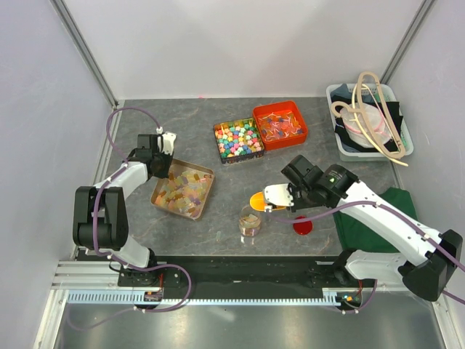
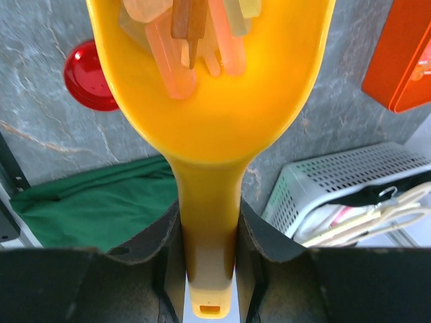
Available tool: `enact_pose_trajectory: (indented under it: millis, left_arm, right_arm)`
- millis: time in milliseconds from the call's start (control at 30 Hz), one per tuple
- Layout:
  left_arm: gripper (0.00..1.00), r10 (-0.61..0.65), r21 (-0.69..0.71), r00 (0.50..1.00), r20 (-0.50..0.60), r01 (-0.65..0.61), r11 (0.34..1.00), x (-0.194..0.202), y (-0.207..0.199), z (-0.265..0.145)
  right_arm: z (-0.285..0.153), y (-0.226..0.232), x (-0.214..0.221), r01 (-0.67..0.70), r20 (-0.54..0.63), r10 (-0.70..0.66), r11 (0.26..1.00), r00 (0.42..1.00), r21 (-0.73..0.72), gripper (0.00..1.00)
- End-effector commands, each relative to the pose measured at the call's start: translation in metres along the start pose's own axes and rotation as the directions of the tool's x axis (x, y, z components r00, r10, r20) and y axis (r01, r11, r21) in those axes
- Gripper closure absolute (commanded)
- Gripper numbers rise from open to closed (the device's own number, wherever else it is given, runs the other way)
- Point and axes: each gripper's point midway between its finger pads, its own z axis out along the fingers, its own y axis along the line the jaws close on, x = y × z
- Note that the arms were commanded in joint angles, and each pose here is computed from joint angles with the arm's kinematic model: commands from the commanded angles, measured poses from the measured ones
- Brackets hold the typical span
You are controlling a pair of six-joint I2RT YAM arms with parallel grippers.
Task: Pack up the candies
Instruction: Place the fake candies in the packing bottle.
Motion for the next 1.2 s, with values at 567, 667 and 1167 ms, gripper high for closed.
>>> enact_pose_trajectory:
  millis: [567,667,1167]
  left_arm:
    - [0.98,-0.001,0.011,0.997,0.081,0.000,1.000,-0.022,0.005,-0.006]
    - [0.98,-0.004,0.014,0.997,0.083,0.002,1.000,-0.022,0.005,-0.006]
    - [0.98,-0.012,0.024,0.997,0.082,0.010,1.000,-0.021,0.004,-0.005]
  right_arm:
    - [-0.027,-0.030,-0.012,0.187,-0.165,-0.164,0.973,0.973,0.138,1.00]
    - [-0.029,-0.030,-0.014,0.214,-0.183,-0.185,0.965,0.966,0.150,1.00]
    - [-0.038,-0.035,-0.014,0.325,-0.299,-0.258,0.924,0.919,0.201,1.00]
